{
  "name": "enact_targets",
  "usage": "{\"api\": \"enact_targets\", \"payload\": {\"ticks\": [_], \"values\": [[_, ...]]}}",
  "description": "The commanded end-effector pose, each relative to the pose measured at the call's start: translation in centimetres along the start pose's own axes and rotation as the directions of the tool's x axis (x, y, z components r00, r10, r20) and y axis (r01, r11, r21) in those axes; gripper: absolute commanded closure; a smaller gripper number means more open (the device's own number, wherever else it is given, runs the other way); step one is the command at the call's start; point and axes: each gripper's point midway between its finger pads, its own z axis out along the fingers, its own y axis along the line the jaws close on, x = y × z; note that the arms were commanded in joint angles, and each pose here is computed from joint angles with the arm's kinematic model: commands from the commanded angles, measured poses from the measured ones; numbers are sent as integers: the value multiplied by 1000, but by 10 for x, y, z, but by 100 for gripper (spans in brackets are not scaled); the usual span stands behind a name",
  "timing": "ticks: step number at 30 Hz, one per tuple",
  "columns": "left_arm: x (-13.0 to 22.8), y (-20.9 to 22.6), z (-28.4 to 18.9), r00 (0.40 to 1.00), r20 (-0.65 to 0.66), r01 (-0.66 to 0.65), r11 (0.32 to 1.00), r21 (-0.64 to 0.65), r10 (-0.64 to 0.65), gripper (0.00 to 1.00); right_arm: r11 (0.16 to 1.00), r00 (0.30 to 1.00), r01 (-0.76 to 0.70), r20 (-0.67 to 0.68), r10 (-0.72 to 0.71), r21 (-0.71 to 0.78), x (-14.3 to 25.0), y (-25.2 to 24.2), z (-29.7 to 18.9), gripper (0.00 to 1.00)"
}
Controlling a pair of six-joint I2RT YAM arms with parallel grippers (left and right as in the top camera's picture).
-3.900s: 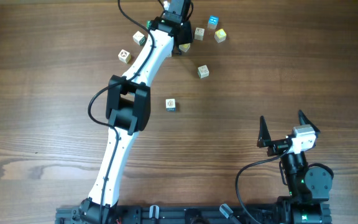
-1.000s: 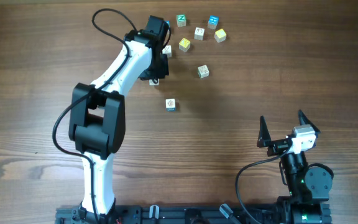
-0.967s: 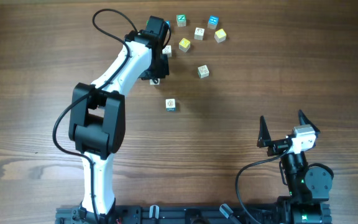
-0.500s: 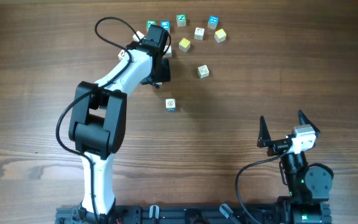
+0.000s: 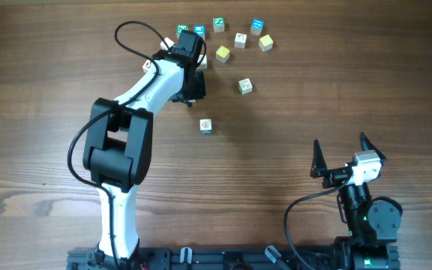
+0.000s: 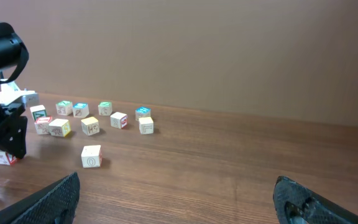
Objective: Form a tower
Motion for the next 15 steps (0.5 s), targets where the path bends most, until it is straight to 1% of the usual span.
{"api": "enact_targets", "payload": {"ticks": [1, 4, 7, 10, 11, 15], "values": [[-1, 0, -10, 1000, 7, -5, 1000, 11, 5, 58, 1000, 1000, -12, 12, 12, -7, -3, 1, 0, 0], [-5, -1, -17, 1000, 24, -5, 1000, 18, 4, 54, 1000, 1000, -12, 12, 12, -7, -3, 1, 0, 0], [-7, -2, -21, 999, 33, -5, 1000, 22, 4, 53, 1000, 1000, -13, 12, 13, -7, -3, 1, 0, 0], [-6, -1, -21, 1000, 31, -5, 1000, 21, 4, 57, 1000, 1000, -12, 12, 13, -7, -3, 1, 0, 0], [-4, 0, -21, 1000, 23, -5, 1000, 18, 5, 60, 1000, 1000, -12, 12, 13, -7, -3, 1, 0, 0], [-1, 1, -21, 1000, 9, -5, 1000, 12, 5, 63, 1000, 1000, -12, 12, 13, -7, -3, 1, 0, 0]]}}
